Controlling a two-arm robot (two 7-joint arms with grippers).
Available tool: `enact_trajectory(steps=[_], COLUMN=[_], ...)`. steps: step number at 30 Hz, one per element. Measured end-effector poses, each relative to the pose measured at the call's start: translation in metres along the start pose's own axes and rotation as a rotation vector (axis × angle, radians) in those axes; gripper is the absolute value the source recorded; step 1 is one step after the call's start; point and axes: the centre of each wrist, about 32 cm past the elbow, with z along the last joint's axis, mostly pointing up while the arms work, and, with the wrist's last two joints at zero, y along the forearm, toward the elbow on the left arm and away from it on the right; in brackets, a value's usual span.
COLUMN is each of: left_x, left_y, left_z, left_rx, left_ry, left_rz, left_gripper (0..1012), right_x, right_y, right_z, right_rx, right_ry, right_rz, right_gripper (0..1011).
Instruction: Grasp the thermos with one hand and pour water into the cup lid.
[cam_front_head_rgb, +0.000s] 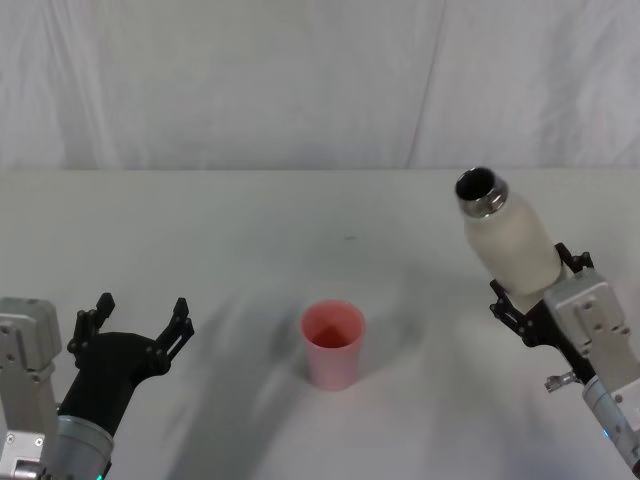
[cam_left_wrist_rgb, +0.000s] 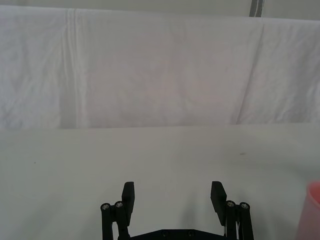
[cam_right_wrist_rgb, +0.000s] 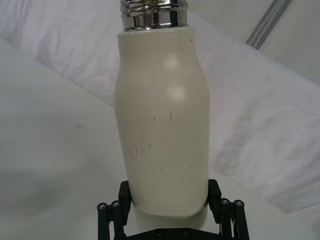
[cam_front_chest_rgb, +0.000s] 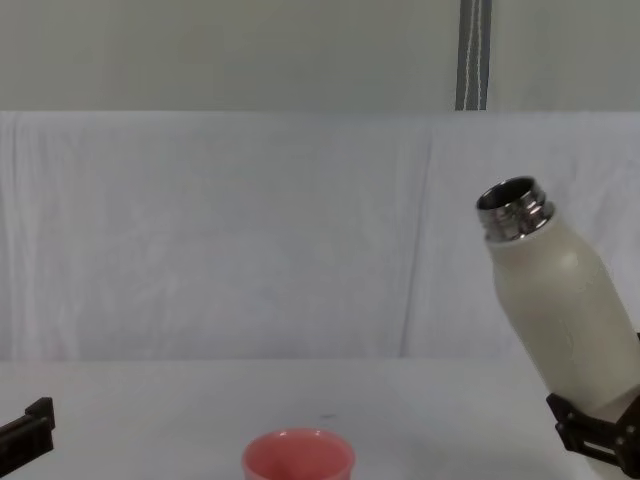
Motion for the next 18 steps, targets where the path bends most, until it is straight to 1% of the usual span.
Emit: enact_trajectory(steps=[2,6,9,15,18], left_x=[0.0,0.0,0.0,0.0,0.0], left_y=[0.0,0.0,0.0,0.0,0.0], left_z=[0.0,0.0,0.0,0.0,0.0], left_rx=[0.0,0.0,0.0,0.0,0.0], left_ry=[0.0,0.0,0.0,0.0,0.0], left_rz=[0.0,0.0,0.0,0.0,0.0], left_gripper=[1001,1001,1001,1001,1001], right_x=[-0.001,-0.0031,-0.0058,-0.0106,-0.013], right_y=[-0.001,-0.003,-0.004,-0.006,-0.007], right_z=[0.0,0.0,0.001,0.0,0.0], right_rx=[-0.001,-0.001,0.004,0.018,0.03], right_ry=[-0.034,-0.081,-0.142,-0.226,-0.284], right_rz=[-0.002,-0.006,-0.009,-0.007,-0.008], right_gripper=[949,950,949,950,950])
